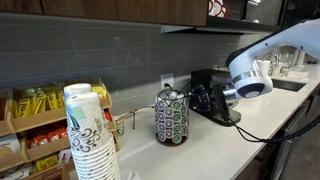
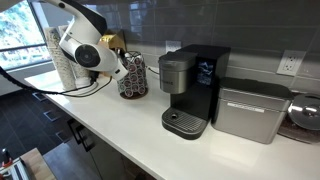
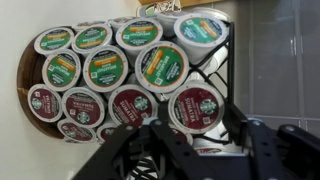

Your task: Remove the white coffee bean from the rack

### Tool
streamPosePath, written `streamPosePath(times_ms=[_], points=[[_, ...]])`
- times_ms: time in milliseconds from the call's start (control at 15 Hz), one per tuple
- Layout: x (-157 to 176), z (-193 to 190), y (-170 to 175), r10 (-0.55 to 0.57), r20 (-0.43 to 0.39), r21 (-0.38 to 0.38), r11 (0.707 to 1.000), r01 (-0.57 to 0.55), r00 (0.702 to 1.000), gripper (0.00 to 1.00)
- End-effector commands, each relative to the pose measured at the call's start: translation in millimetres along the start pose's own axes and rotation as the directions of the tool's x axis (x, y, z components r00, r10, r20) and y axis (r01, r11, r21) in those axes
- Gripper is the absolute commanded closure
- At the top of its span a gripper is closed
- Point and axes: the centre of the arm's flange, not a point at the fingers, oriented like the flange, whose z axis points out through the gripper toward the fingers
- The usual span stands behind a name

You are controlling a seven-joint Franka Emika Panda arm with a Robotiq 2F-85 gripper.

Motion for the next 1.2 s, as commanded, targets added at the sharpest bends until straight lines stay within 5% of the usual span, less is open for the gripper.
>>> streamPosePath(times_ms=[0,533,867,1133], points=[[1,6,7,0.016,0.006,0.019,1.0,-0.016,1.0,0.42],[3,11,11,0.074,0.023,0.068,0.995,-0.075,0.997,0.43],[4,13,15,0.087,0.021,0.077,0.993,-0.089,0.996,0.35],[5,16,17,0.1,0.019,0.098,0.99,-0.101,0.995,0.4]])
